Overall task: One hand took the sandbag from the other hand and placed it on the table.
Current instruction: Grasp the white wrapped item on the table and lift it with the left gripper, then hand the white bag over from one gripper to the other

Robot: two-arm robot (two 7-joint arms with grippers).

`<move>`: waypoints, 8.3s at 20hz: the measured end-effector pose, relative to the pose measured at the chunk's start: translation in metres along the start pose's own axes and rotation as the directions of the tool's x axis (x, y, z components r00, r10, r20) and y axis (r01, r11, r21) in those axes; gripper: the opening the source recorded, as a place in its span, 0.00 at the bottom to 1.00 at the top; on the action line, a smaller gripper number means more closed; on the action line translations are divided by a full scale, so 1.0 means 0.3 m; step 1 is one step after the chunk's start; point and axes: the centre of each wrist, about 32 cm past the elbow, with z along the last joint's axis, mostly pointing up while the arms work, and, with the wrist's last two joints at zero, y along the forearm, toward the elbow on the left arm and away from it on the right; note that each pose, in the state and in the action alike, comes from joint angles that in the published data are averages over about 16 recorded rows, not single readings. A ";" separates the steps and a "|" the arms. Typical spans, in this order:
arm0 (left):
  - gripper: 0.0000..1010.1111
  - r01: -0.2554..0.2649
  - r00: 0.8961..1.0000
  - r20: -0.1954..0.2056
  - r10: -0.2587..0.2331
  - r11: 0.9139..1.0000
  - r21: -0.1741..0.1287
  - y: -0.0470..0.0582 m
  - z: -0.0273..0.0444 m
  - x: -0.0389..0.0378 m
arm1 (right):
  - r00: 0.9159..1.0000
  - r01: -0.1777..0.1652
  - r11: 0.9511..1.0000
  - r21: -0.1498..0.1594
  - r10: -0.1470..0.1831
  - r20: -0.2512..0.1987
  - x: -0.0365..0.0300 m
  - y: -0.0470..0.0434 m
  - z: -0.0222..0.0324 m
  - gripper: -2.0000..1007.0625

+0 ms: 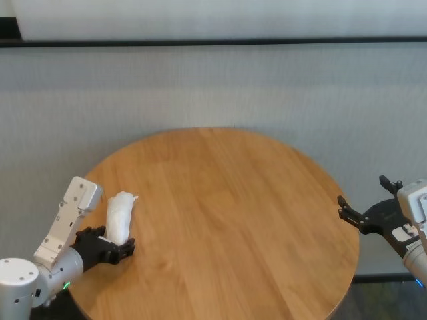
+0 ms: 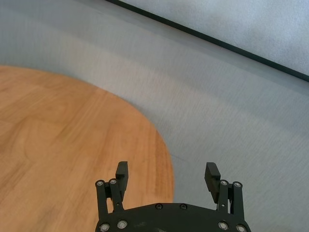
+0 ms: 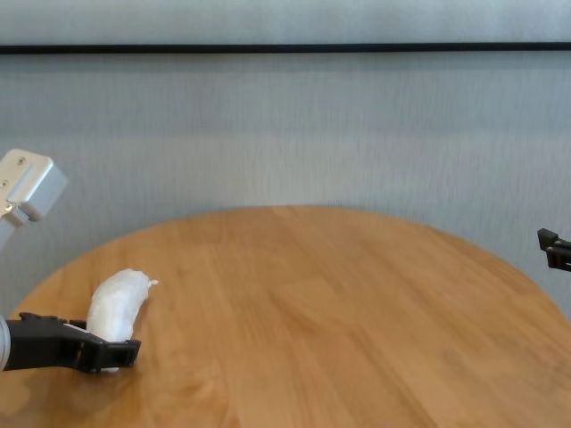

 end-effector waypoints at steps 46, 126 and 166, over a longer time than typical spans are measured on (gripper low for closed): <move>0.28 0.069 0.996 0.051 -0.068 0.997 -0.017 -0.011 0.009 -0.006 | 1.000 0.000 1.000 0.000 0.000 0.000 0.000 0.000 0.000 0.99; 0.28 0.748 0.590 0.510 -0.626 0.661 -0.055 0.147 0.209 0.045 | 1.000 0.000 1.000 0.000 0.000 0.000 0.000 0.000 0.000 0.99; 0.28 0.750 0.591 0.510 -0.625 0.659 -0.060 0.147 0.209 0.046 | 0.923 -0.316 0.927 0.201 0.251 0.292 0.137 -0.088 0.010 0.99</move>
